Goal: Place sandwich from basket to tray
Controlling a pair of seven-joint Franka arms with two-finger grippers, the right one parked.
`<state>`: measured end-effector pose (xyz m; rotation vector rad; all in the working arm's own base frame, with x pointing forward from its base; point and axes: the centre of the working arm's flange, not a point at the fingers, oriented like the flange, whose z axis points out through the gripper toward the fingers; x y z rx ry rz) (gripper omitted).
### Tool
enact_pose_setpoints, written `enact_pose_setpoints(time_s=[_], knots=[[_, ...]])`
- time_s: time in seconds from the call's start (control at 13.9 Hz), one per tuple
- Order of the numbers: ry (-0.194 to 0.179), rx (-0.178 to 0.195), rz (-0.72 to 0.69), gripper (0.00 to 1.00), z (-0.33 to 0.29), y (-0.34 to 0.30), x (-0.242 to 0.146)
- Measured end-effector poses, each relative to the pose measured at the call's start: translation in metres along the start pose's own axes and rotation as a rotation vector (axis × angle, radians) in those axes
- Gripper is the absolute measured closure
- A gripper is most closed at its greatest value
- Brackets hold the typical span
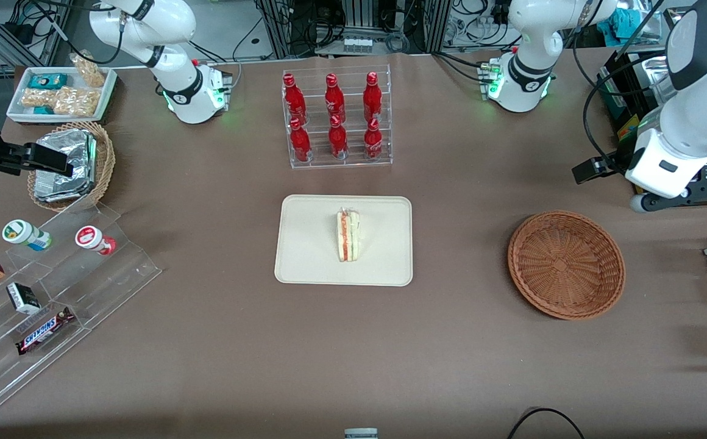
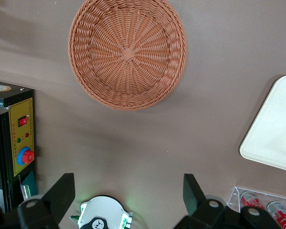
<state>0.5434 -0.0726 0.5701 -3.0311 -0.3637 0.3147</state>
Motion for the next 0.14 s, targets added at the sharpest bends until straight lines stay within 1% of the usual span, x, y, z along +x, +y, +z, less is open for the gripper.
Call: enact_pose_setpoints(time_s=[0.14], knots=[[0.006, -0.005, 0.0, 0.0, -0.0016, 0.0006, 0.0027]])
